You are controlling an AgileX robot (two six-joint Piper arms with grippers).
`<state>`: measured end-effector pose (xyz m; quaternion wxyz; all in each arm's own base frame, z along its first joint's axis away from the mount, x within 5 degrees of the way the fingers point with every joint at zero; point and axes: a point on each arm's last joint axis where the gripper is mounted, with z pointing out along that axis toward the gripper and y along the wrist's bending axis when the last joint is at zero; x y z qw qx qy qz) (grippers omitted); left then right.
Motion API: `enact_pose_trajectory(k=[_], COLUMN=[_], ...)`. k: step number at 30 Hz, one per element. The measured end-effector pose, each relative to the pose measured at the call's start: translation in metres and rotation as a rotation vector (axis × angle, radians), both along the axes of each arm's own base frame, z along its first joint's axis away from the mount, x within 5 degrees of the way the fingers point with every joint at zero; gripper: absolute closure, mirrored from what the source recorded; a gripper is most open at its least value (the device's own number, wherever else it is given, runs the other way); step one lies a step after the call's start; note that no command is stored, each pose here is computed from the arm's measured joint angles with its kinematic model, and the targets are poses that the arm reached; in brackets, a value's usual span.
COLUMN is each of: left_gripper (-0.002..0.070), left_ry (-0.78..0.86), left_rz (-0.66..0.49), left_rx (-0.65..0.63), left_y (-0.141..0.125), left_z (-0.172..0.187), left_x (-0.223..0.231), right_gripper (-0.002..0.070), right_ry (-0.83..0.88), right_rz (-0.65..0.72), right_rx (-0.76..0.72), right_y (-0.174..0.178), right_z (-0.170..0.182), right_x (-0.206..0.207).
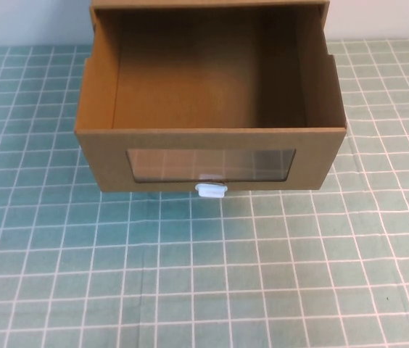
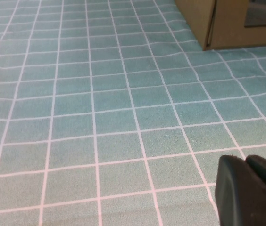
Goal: Open the shoe box
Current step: 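Pull the top drawer of the cardboard box fully open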
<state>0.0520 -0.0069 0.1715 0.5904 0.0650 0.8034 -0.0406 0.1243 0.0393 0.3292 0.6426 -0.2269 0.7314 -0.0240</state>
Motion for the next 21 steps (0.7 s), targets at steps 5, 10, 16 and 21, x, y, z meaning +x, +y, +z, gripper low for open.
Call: enact_pose_trajectory(k=[5, 10, 16, 21], left_gripper=[0.0680, 0.0680, 0.0680, 0.0680], left_ry=[0.000, 0.000, 0.000, 0.000], left_rz=[0.000, 0.000, 0.000, 0.000], left_rx=[0.000, 0.000, 0.000, 0.000], left_y=[0.000, 0.000, 0.000, 0.000], left_z=[0.000, 0.000, 0.000, 0.000], left_x=[0.000, 0.000, 0.000, 0.000], right_gripper=[0.0689, 0.0689, 0.0690, 0.0689], right_ry=[-0.085, -0.082, -0.173, -0.177], right_rz=[-0.118, -0.201, -0.248, -0.237], right_rx=[0.072, 0.294, 0.506, 0.546], right_y=[-0.023, -0.038, -0.043, -0.042], right_z=[0.013, 0.014, 0.016, 0.016], right_x=[-0.026, -0.062, -0.103, -0.107])
